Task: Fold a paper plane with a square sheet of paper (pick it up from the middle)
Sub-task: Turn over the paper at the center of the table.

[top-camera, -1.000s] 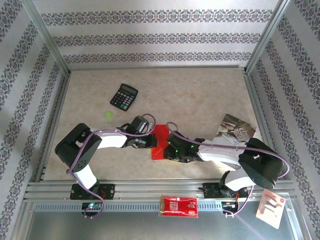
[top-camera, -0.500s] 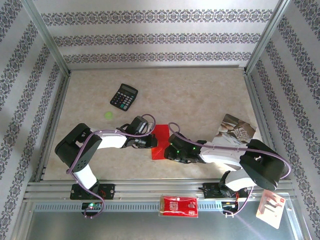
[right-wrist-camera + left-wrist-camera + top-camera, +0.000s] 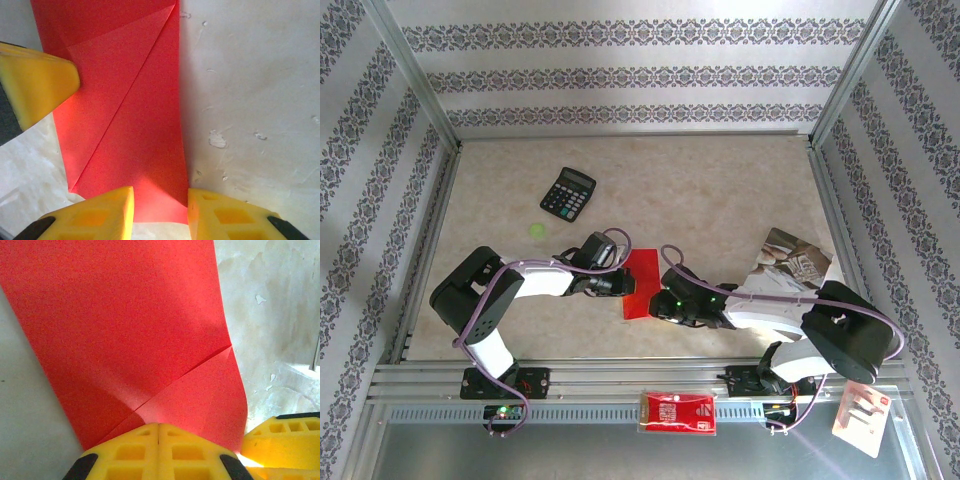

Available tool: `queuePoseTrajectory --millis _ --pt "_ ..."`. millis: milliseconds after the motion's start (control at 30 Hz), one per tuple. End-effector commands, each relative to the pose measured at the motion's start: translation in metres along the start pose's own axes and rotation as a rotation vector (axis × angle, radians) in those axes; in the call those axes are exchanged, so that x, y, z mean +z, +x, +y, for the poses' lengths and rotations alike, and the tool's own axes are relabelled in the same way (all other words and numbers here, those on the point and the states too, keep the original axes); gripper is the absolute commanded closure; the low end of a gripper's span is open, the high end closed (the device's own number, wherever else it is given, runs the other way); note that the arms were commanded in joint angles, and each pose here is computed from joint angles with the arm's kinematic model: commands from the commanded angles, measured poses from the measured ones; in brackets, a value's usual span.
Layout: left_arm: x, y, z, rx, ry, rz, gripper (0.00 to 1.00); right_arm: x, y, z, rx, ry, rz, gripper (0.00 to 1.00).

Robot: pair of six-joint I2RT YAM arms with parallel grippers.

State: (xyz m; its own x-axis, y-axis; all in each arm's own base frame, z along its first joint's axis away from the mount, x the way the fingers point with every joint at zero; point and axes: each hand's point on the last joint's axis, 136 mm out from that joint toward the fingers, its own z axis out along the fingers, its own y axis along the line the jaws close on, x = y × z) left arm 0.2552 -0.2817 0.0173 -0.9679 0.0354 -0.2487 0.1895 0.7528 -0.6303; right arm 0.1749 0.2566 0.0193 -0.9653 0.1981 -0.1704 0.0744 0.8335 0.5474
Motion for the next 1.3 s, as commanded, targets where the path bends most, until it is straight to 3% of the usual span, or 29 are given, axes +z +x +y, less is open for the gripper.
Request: queuePoseTrajectory --millis 0,400,833,1267 --pt "0.008 0.03 0.035 -0.033 -0.096 0.09 1.0 -0.001 -0.014 0.034 -0.041 -0.153 -0.052 0.66" --pt "0.009 0.031 0.036 -0.035 -0.103 0.1 1.0 -0.005 -0.018 0.036 -0.045 -0.197 -0.067 0.66" --pt "0.008 0.03 0.034 -0.031 -0.099 0.102 1.0 -0.003 -0.023 0.03 -0.073 -0.236 -0.102 0.55" --pt "0.009 0.033 0.036 -0.037 -0.098 0.107 1.0 -0.013 -0.038 0.037 -0.195 -0.327 -0.159 0.52"
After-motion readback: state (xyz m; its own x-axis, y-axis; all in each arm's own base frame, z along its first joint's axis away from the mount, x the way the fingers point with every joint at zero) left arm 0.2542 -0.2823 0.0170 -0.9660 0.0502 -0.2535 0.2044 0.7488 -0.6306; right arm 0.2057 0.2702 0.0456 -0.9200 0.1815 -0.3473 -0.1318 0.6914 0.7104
